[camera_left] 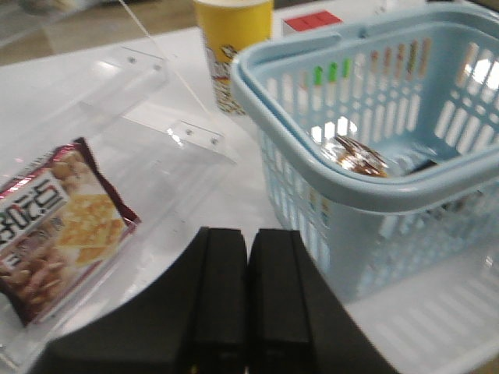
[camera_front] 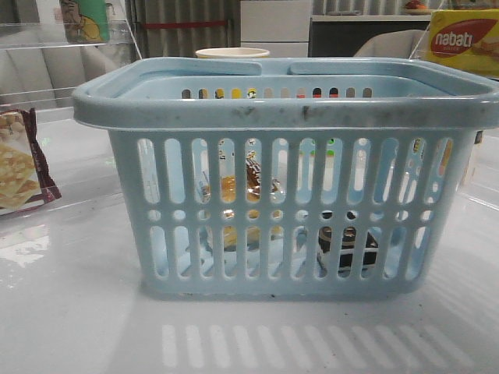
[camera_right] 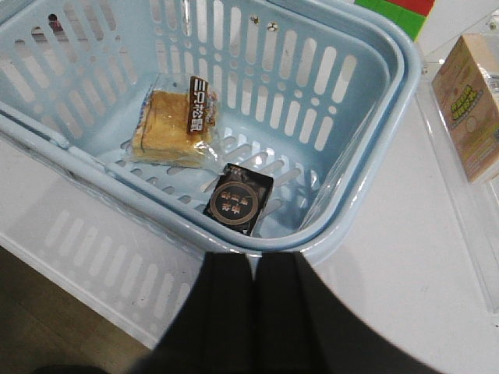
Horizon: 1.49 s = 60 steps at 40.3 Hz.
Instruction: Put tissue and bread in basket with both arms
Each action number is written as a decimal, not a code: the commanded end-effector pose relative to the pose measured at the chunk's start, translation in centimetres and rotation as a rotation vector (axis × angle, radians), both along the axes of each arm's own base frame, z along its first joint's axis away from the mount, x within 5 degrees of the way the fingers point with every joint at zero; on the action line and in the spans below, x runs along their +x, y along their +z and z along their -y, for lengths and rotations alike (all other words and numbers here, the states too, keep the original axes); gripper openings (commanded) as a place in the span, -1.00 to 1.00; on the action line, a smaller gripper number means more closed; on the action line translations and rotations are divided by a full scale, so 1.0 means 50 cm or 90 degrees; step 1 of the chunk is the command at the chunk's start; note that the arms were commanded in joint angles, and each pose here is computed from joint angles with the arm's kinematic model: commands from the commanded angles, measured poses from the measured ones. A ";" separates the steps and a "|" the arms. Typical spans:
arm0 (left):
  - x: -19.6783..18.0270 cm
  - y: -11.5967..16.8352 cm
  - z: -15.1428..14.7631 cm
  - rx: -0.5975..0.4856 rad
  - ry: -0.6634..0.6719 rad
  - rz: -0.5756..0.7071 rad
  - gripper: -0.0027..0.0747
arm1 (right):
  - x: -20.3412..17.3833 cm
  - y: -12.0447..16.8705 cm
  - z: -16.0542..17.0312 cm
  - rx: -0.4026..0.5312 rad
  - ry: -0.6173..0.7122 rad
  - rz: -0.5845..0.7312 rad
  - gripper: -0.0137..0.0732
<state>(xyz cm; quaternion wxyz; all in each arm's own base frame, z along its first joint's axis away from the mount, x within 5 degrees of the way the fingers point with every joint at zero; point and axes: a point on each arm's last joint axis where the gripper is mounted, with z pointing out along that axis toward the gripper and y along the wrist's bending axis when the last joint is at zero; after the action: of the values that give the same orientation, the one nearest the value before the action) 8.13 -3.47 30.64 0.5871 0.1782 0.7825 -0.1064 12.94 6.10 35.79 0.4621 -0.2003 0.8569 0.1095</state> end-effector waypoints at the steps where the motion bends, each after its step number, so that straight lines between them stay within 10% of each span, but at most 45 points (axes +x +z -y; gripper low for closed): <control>1: -0.011 0.002 -0.021 -0.055 0.061 0.133 -0.69 | 0.003 0.029 0.000 0.019 -0.001 0.060 -0.55; 25: -0.056 -0.180 -0.062 -0.073 0.210 0.280 -0.69 | 0.003 0.029 0.000 0.019 -0.001 0.060 -0.55; 60: -0.055 -0.183 -0.062 -0.070 0.210 0.266 -0.69 | 0.002 0.028 0.000 0.017 0.000 0.056 -0.55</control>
<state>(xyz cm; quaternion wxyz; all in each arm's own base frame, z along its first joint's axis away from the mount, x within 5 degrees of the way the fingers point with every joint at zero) 5.62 -0.41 20.55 0.7161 0.0418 0.6967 -0.0088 12.93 6.09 35.77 0.4610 -0.2005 0.8575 0.1093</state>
